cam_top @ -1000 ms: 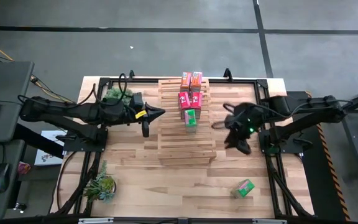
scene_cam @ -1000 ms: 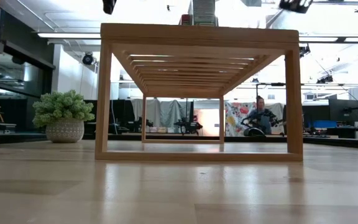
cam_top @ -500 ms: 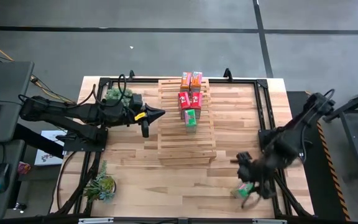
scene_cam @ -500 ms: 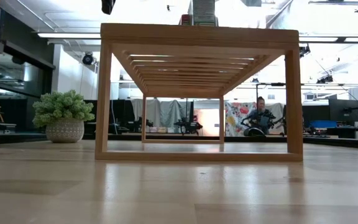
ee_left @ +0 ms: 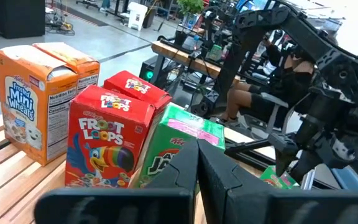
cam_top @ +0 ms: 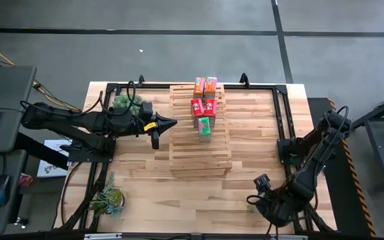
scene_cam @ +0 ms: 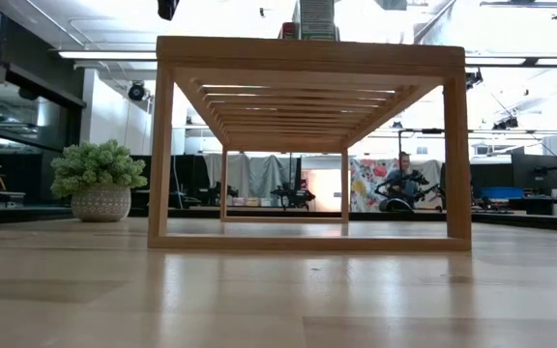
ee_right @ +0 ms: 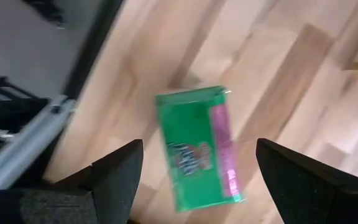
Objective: Stack cereal on shelf
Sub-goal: Put the green cereal box aligned with the other green cereal box on the shelf
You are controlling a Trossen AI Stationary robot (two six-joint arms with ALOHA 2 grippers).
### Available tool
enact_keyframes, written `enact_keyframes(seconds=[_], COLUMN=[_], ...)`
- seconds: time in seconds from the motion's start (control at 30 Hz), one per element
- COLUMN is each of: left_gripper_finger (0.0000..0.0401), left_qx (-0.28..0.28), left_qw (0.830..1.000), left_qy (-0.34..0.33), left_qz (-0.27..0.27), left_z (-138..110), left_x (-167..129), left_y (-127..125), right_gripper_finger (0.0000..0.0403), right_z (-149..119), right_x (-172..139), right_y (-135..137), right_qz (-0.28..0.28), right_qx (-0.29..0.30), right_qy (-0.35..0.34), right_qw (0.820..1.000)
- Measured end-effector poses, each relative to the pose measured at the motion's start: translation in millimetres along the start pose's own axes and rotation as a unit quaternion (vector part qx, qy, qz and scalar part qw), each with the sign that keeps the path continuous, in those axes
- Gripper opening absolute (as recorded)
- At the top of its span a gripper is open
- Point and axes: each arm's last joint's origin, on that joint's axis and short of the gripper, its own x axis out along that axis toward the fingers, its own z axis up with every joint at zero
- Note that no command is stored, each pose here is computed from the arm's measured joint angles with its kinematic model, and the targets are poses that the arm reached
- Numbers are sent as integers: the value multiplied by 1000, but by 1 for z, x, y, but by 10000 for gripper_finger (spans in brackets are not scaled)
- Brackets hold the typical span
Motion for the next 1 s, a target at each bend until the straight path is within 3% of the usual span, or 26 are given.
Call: enact_keyframes(seconds=[0.1, 0.43, 0.67, 0.8, 1.0], left_gripper_finger=[0, 0, 0, 0, 0], left_qx=[0, 2, -15, -30, -50], left_qw=[1000, 999, 997, 993, 991], left_qy=[-3, -8, 27, 50, 57], left_qz=[7, 38, 74, 98, 108], left_z=[0, -1, -10, -16, -18], left_x=[0, 2, 2, 1, 0], left_y=[0, 2, 7, 10, 12], right_gripper_finger=[305, 305, 300, 269, 174], right_z=[2, -5, -13, -15, -21], right_x=[6, 38, 51, 46, 11], right_y=[0, 5, 1, 2, -3], right_qz=[-28, -37, -54, -40, -6], right_qx=[-9, -71, -79, -87, -77], right_qy=[-1, 39, 50, 47, -19], right_qw=[1000, 996, 994, 994, 997])
